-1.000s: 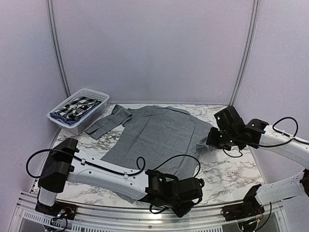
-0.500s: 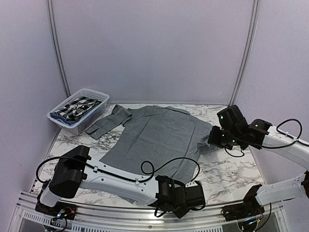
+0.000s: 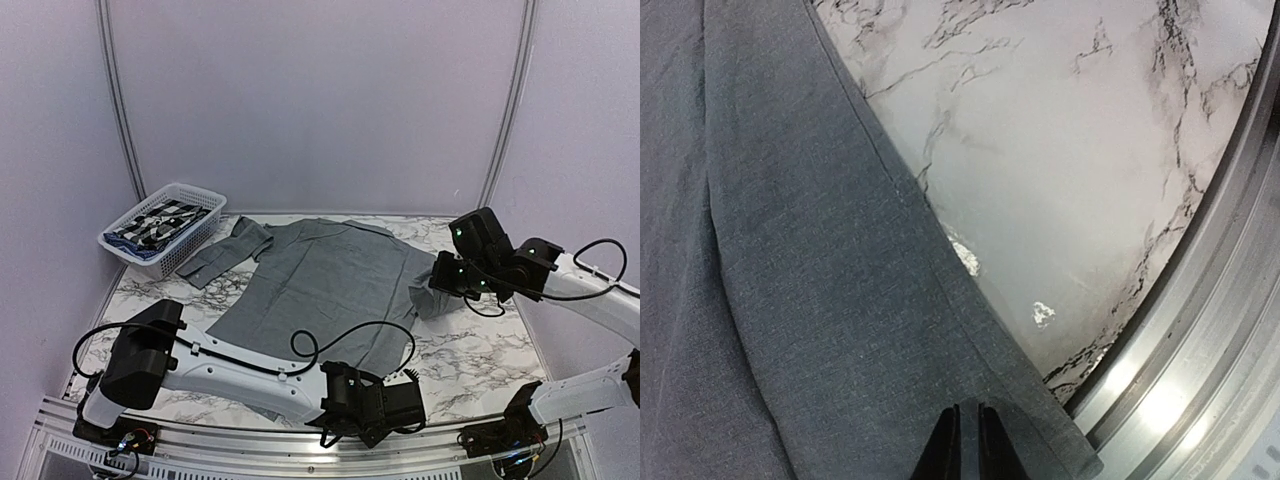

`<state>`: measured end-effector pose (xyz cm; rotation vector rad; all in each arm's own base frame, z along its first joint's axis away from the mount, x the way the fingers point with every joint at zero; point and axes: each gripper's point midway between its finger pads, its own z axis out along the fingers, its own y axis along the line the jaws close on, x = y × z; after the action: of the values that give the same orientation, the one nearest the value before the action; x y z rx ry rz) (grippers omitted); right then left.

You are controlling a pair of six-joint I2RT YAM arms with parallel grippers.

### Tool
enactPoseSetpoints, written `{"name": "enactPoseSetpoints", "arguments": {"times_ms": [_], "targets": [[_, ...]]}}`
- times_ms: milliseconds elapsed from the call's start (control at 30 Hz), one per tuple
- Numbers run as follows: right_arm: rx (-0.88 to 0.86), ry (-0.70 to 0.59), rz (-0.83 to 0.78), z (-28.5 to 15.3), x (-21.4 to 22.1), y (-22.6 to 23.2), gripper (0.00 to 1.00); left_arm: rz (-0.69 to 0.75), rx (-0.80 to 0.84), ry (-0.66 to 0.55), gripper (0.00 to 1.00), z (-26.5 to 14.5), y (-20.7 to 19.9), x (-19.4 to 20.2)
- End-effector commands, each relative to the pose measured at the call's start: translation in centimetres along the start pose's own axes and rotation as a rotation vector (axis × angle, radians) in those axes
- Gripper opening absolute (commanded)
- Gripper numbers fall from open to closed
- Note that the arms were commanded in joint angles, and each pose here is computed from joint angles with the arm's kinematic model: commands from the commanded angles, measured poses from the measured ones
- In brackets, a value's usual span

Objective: Fold and stack the long sleeve shirts
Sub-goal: Pick up the shirt from the center of the board.

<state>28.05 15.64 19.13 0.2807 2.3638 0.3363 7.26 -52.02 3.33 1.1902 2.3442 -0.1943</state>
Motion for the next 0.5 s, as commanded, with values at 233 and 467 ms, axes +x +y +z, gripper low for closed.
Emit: {"name": "enactPoseSetpoints", "arguments": {"times_ms": [233,467], "targets": [[-0.006,-0.046,-0.014,-0.6,-1.6,0.9,0.0,0.032,0.035,-0.006,0.31,0.1,-0.8,-0.8],[-0.001,-0.039,-0.01,-0.4,-1.3,0.7,0.0,0.042,0.057,0.016,0.34,0.5,-1.3,-0.1]]}}
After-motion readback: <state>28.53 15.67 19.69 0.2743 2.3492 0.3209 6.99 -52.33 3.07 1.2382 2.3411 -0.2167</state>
